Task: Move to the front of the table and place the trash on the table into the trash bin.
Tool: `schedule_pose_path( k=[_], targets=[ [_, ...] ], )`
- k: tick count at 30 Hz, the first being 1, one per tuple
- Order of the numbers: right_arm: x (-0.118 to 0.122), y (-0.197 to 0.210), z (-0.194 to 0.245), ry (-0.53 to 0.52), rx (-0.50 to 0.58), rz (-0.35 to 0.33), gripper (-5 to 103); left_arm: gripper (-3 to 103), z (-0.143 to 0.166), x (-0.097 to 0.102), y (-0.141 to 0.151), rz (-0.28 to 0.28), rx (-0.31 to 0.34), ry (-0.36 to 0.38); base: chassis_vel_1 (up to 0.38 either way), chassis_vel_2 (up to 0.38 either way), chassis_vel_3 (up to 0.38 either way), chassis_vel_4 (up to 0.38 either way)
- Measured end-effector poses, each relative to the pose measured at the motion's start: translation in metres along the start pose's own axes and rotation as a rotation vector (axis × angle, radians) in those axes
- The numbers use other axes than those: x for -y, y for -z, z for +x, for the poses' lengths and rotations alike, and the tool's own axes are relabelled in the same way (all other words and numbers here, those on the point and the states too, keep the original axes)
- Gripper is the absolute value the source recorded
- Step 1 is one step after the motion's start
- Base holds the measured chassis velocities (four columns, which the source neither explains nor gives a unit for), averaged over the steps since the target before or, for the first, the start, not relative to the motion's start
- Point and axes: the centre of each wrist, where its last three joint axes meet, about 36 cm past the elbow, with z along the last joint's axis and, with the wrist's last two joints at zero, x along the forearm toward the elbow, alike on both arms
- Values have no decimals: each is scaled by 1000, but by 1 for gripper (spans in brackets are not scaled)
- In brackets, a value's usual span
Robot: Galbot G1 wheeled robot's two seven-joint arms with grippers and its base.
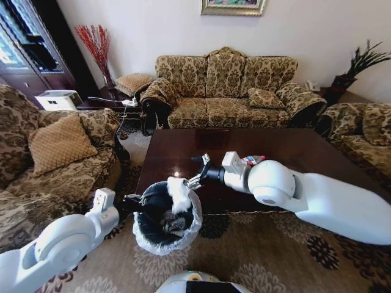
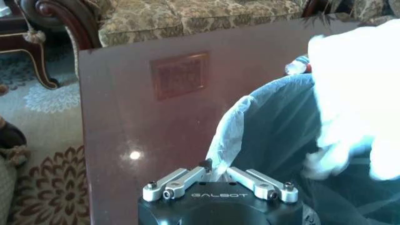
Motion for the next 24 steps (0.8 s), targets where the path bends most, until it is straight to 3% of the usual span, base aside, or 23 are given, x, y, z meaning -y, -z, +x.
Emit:
schedule_pose_path(
  k=[2, 3, 6, 8, 10, 12, 14, 16, 18, 21, 24],
  targets=[
    [1, 5, 2, 19, -5, -13, 100, 0, 0, 0, 0, 2, 3, 1, 0, 0, 0, 0],
    [6, 8, 2, -26, 11, 26, 100, 0, 0, 0, -1, 6, 10, 7, 0, 0, 0, 0],
    [3, 11, 3, -16, 4, 38, 100, 0, 1, -1, -2, 11, 13, 9, 0, 0, 0, 0],
    [-2, 9, 4, -64, 15, 115, 100, 0, 1, -1, -3, 18, 17, 13, 0, 0, 0, 0],
    [-7, 4, 4, -73, 31, 134, 100, 0, 1, -1, -5, 24, 17, 14, 0, 0, 0, 0],
    [-14, 2, 5, -37, 30, 116, 100, 0, 1, -1, -5, 28, 18, 15, 0, 0, 0, 0],
    [-29, -8, 9, 56, 49, 26, 100, 0, 1, -1, -7, 38, 16, 16, 0, 0, 0, 0],
    [-35, -13, 11, 80, 72, -4, 100, 0, 1, -1, -8, 41, 16, 17, 0, 0, 0, 0],
    [-52, -31, 16, 135, 104, -87, 100, 0, 1, -1, -8, 42, 14, 20, 0, 0, 0, 0],
    [-57, -46, 21, 89, 126, -82, 103, 0, 1, -1, -6, 30, 14, 21, 0, 0, 0, 0],
    [-64, -58, 20, 79, 186, -106, 96, 0, 2, -2, -2, 27, 24, 26, 0, 0, 0, 0]
  ],
)
